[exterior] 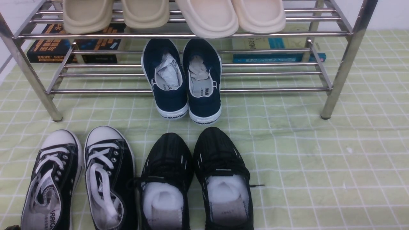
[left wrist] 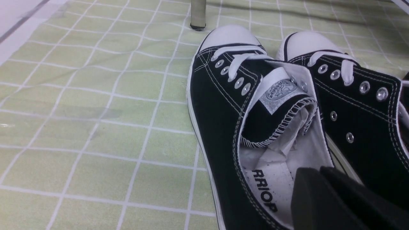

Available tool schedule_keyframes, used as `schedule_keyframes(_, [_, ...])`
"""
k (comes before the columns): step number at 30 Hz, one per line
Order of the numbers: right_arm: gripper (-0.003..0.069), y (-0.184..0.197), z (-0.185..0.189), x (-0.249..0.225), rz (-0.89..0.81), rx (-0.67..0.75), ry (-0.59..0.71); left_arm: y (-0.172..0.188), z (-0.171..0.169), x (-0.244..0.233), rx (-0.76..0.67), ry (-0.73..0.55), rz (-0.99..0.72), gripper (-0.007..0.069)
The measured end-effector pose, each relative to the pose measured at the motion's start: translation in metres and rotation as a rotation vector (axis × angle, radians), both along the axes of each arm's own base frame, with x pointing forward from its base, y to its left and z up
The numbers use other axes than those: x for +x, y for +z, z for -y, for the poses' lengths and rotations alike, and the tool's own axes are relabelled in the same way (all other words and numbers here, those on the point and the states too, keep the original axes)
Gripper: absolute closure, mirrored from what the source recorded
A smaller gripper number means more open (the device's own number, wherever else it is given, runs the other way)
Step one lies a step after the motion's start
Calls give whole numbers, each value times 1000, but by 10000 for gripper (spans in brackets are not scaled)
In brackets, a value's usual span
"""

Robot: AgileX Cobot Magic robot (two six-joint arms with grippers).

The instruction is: Take the shoes off the shelf with your hand from the green coffee tablecloth.

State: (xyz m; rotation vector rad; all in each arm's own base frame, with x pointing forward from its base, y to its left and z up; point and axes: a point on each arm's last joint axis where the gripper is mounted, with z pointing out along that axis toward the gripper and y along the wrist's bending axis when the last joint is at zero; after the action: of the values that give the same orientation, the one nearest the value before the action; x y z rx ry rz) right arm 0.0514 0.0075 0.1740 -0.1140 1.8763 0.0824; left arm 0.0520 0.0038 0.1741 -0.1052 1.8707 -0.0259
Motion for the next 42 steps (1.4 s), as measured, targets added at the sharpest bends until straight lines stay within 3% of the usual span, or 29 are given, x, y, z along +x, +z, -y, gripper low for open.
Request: schedule_keyframes(42, [420, 0, 0, 0, 0, 0, 0, 0, 0, 0, 2, -1, 0, 552])
